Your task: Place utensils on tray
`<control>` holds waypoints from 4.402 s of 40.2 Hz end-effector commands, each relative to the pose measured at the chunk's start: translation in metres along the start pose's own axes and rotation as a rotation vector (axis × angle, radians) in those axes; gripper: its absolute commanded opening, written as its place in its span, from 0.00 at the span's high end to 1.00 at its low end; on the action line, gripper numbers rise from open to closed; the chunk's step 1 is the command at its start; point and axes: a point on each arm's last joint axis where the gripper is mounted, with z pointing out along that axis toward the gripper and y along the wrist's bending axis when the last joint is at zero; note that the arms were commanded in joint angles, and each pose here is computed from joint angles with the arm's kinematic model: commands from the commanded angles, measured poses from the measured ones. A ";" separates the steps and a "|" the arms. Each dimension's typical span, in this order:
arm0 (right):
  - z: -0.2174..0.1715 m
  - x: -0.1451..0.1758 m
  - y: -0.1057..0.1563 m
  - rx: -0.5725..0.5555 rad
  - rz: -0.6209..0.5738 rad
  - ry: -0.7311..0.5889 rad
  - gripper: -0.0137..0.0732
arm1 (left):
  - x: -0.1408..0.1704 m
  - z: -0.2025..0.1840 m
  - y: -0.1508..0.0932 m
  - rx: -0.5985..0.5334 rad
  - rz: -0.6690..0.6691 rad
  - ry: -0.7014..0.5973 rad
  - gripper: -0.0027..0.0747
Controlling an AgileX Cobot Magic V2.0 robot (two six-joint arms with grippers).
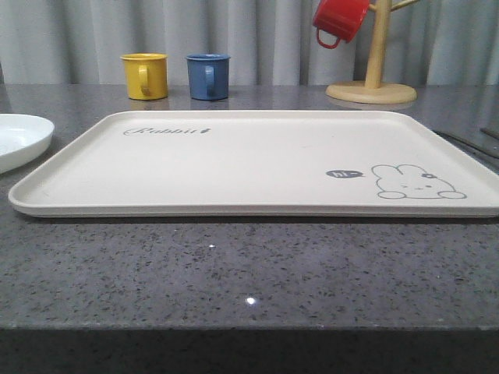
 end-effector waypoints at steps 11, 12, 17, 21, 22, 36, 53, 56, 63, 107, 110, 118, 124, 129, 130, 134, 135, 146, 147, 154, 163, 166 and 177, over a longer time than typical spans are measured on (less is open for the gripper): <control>-0.002 -0.019 0.001 0.003 -0.005 -0.106 0.11 | -0.037 0.071 -0.015 0.135 0.087 0.423 0.33; -0.002 -0.019 0.001 0.003 -0.005 -0.106 0.11 | -0.040 0.075 -0.013 0.131 0.091 0.441 0.33; -0.002 -0.019 0.001 0.003 -0.005 -0.106 0.11 | -0.048 0.099 -0.009 0.136 0.119 0.509 0.33; -0.002 -0.019 0.001 0.003 -0.005 -0.106 0.11 | -0.048 0.115 -0.008 0.146 0.138 0.554 0.33; -0.002 -0.019 0.001 0.003 -0.005 -0.106 0.11 | -0.047 0.119 -0.008 0.150 0.142 0.571 0.33; -0.002 -0.019 0.001 0.003 -0.005 -0.106 0.11 | -0.036 0.140 -0.012 0.175 0.157 0.664 0.35; -0.002 -0.019 0.001 0.003 -0.005 -0.106 0.11 | -0.035 0.144 -0.013 0.184 0.183 0.670 0.86; -0.002 -0.019 0.001 0.003 -0.005 -0.106 0.11 | -0.035 0.144 -0.013 0.184 0.183 0.668 0.93; -0.002 -0.019 0.001 0.003 -0.005 -0.106 0.11 | -0.038 0.142 -0.010 0.168 0.198 0.663 0.99; -0.002 -0.019 0.001 0.003 -0.005 -0.106 0.11 | -0.145 0.082 -0.151 0.379 0.478 0.405 0.99; -0.002 -0.019 0.001 0.003 -0.005 -0.106 0.11 | -0.140 0.088 -0.167 0.409 0.504 0.428 0.99; -0.002 -0.019 0.001 0.003 -0.005 -0.106 0.11 | -0.129 0.100 -0.190 0.455 0.531 0.476 0.99; -0.002 -0.019 0.001 0.003 -0.005 -0.106 0.11 | -0.124 0.112 -0.194 0.460 0.532 0.509 0.99; -0.002 -0.019 0.001 0.003 -0.005 -0.106 0.11 | -0.120 0.117 -0.199 0.483 0.520 0.533 0.99; -0.002 -0.019 0.001 0.003 -0.005 -0.106 0.11 | -0.119 0.118 -0.200 0.485 0.519 0.536 0.99; -0.002 -0.019 0.001 0.003 -0.005 -0.106 0.11 | -0.116 0.125 -0.200 0.474 0.526 0.552 0.99; -0.002 -0.019 0.001 0.003 -0.005 -0.106 0.11 | -0.115 0.127 -0.201 0.473 0.525 0.558 0.99; -0.002 -0.019 0.001 0.003 -0.005 -0.106 0.11 | -0.108 0.138 -0.198 0.466 0.516 0.597 0.84; -0.002 -0.019 0.001 0.003 -0.005 -0.106 0.11 | -0.108 0.138 -0.197 0.465 0.514 0.597 0.80; -0.002 -0.019 0.001 0.003 -0.005 -0.106 0.11 | -0.109 0.136 -0.196 0.465 0.513 0.591 0.54; -0.002 -0.019 0.001 0.003 -0.005 -0.106 0.11 | -0.137 0.094 -0.178 0.478 0.468 0.454 0.53; -0.002 -0.019 0.001 0.003 -0.005 -0.106 0.11 | -0.146 0.080 -0.163 0.463 0.448 0.408 0.55; -0.002 -0.019 0.001 0.003 -0.005 -0.106 0.11 | -0.149 0.063 -0.077 0.321 0.271 0.377 0.94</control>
